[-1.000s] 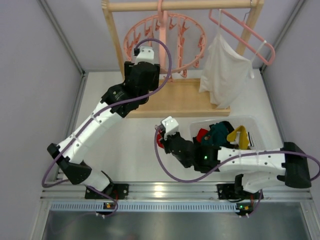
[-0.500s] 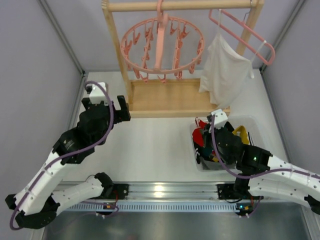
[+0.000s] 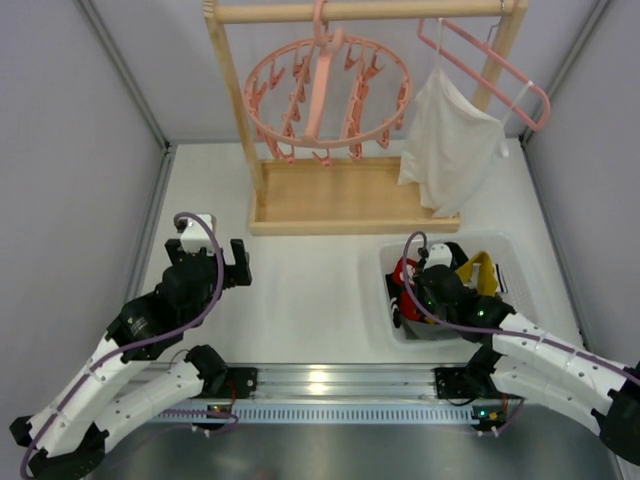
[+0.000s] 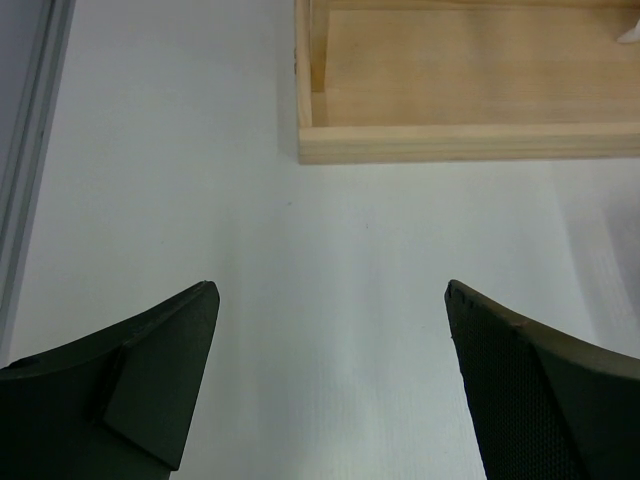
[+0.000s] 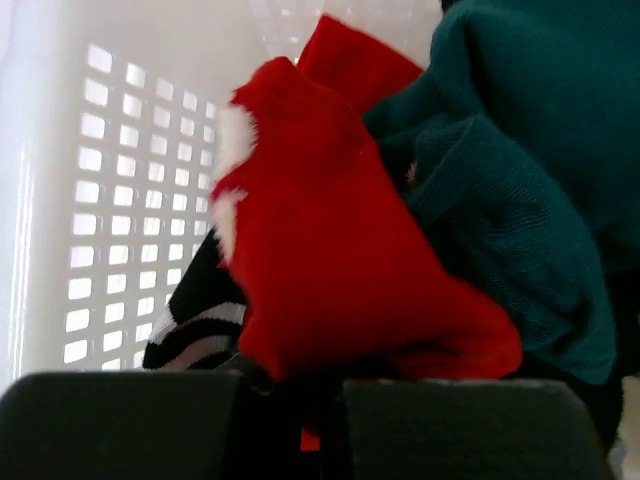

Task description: Remove the socks clipped to the hanger

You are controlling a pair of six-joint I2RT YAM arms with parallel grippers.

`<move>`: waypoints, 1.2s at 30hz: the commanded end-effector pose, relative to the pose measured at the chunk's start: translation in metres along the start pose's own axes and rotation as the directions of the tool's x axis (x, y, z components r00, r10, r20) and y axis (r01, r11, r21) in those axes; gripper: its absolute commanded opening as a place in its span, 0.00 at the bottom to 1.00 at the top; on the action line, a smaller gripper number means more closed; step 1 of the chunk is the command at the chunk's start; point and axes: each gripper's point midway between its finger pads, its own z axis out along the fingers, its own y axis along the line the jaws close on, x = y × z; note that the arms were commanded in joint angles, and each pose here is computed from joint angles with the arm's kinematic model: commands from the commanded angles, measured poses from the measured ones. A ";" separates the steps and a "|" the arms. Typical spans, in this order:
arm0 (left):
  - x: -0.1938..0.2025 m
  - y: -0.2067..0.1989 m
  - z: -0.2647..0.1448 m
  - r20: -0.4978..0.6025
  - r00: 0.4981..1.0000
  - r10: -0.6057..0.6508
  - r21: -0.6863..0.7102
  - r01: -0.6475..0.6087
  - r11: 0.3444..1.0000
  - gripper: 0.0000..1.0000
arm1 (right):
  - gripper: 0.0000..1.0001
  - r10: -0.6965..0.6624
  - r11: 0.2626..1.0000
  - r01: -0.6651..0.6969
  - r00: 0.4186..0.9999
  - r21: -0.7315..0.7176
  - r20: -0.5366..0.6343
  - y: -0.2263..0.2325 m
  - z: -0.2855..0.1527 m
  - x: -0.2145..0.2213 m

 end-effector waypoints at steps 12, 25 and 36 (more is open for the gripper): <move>-0.011 0.043 -0.025 0.172 0.968 -0.184 -0.084 0.201 0.976 0.98 | 0.66 0.119 0.984 -0.093 0.978 -0.154 0.170 0.019 -0.056 -0.063; -0.025 0.054 -0.014 0.224 0.948 -0.225 -0.110 0.254 0.961 0.98 | 0.99 0.009 0.997 -0.036 0.929 0.066 0.370 -0.032 -0.125 -0.130; -0.021 0.052 -0.005 0.228 0.964 -0.137 -0.037 0.150 0.988 0.98 | 0.99 -0.056 0.958 -0.081 0.886 0.274 0.459 -0.076 -0.169 -0.161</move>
